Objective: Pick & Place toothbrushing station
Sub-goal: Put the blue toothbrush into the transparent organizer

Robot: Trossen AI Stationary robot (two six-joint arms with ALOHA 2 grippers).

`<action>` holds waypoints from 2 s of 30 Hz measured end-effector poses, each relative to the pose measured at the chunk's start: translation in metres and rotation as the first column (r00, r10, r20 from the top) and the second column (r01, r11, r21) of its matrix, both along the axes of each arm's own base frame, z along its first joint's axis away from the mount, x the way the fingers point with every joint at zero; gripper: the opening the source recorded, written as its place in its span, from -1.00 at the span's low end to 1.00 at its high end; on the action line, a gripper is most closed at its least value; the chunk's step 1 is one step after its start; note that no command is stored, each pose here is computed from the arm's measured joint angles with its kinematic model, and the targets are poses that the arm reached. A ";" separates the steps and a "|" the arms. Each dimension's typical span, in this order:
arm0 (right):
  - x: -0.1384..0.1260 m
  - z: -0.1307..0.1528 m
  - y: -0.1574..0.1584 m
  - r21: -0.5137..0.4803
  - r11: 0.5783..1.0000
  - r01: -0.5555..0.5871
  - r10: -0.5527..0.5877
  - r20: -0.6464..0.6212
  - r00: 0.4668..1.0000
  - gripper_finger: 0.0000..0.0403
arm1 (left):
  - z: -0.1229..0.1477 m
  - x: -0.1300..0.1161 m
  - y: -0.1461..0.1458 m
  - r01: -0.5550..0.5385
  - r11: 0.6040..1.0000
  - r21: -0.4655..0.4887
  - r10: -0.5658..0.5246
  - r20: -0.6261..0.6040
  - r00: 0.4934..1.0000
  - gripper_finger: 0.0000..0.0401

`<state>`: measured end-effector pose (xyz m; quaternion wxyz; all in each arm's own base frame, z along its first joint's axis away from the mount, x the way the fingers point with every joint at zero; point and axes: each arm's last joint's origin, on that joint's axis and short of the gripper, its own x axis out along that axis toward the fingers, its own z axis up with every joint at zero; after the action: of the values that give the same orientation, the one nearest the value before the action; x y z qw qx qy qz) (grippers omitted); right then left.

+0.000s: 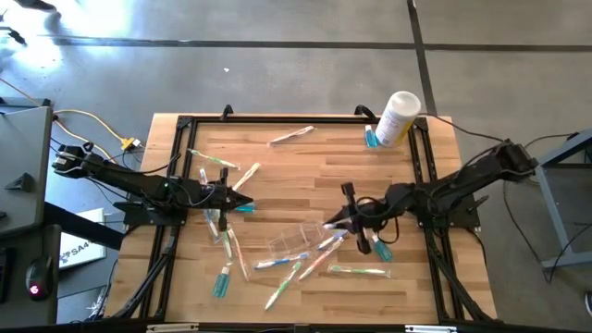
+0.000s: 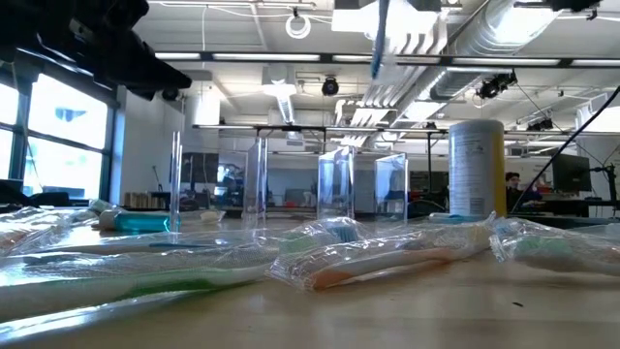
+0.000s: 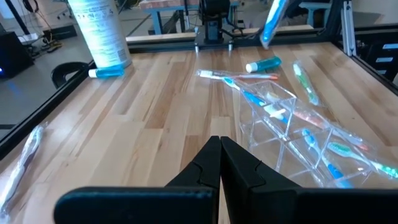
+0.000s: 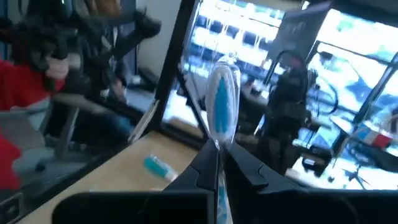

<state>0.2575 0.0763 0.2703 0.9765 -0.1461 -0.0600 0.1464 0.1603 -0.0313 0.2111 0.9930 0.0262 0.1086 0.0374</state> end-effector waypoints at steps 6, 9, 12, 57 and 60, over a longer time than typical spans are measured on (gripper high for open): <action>0.013 -0.023 -0.024 0.151 0.973 -0.174 0.170 0.040 0.985 -0.98 | -0.002 0.000 0.000 0.000 1.000 0.005 0.000 -0.020 1.000 -1.00; 0.019 -0.030 -0.030 0.182 0.971 -0.156 0.156 0.012 0.988 -0.98 | -0.002 0.000 0.000 0.000 1.000 0.005 0.000 -0.021 1.000 -1.00; 0.026 -0.043 -0.035 0.199 0.971 -0.131 0.141 -0.039 0.989 -0.98 | -0.002 0.000 0.000 -0.001 1.000 -0.001 0.001 -0.020 1.000 -1.00; 0.045 -0.103 -0.053 -0.018 0.709 0.705 -0.695 -0.186 0.694 -0.98 | -0.004 -0.001 0.000 -0.006 1.000 -0.012 0.006 -0.038 0.999 -1.00; 0.042 -0.104 -0.047 -0.080 0.659 0.748 -0.748 -0.175 0.640 -0.98 | -0.004 -0.001 0.000 -0.006 1.000 -0.012 0.006 -0.038 0.999 -1.00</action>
<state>0.2997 0.0294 0.1659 0.9506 -0.1431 0.1002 -0.2568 0.1594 -0.0310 0.2073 0.9908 0.0205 0.1277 0.0391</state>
